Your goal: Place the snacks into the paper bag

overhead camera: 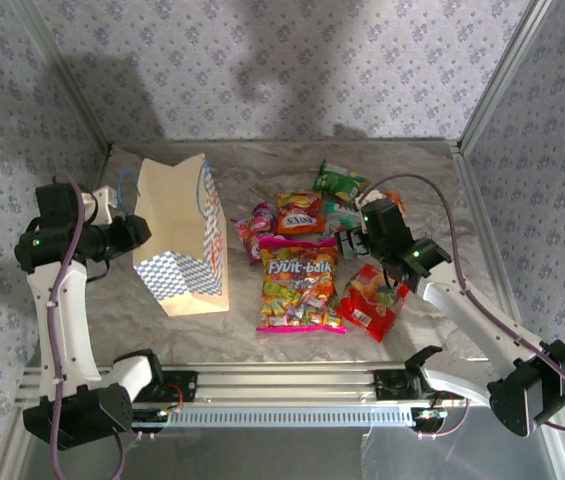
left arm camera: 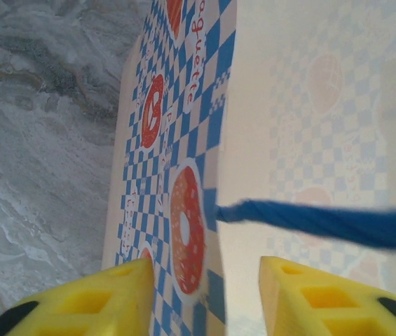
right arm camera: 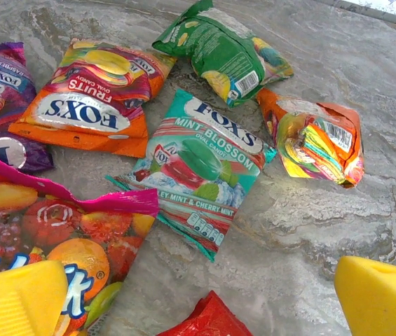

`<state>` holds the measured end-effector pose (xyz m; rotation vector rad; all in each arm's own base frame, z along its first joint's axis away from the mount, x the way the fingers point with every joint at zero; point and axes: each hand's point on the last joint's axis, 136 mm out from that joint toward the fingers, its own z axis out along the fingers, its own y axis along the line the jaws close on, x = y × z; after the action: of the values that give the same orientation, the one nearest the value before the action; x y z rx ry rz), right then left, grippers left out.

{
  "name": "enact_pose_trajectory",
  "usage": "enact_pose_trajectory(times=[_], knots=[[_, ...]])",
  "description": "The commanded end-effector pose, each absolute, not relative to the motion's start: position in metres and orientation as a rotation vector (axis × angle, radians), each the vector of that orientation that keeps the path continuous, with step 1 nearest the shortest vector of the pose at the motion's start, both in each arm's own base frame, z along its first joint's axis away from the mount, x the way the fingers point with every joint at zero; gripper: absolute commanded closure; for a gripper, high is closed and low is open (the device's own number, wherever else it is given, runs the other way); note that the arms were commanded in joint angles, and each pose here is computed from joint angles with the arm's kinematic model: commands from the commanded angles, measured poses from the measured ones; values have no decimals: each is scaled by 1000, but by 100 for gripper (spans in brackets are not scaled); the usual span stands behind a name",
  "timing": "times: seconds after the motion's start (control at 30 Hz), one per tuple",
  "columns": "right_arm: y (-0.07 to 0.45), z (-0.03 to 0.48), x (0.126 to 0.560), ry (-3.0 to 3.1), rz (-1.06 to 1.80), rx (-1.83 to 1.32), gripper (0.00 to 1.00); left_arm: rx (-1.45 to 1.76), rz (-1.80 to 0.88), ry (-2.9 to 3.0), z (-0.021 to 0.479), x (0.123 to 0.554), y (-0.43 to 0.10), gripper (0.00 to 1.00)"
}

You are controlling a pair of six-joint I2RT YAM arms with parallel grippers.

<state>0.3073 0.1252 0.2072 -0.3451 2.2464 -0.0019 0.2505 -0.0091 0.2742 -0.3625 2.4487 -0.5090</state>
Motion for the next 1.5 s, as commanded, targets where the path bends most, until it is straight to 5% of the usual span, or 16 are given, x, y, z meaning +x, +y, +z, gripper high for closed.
enact_pose_trajectory(times=[0.0, 0.4, 1.23, 1.47], knots=[[124, 219, 307, 2244, 24, -302, 0, -335, -497, 2373, 304, 245, -12, 52], [126, 228, 306, 2273, 22, -295, 0, -318, -276, 2143, 342, 226, 8, 39], [83, 188, 242, 2552, -11, 120, 0, -350, -194, 2045, 367, 237, 24, 38], [88, 167, 209, 2582, 245, 323, 0, -360, -220, 2022, 373, 250, 25, 39]])
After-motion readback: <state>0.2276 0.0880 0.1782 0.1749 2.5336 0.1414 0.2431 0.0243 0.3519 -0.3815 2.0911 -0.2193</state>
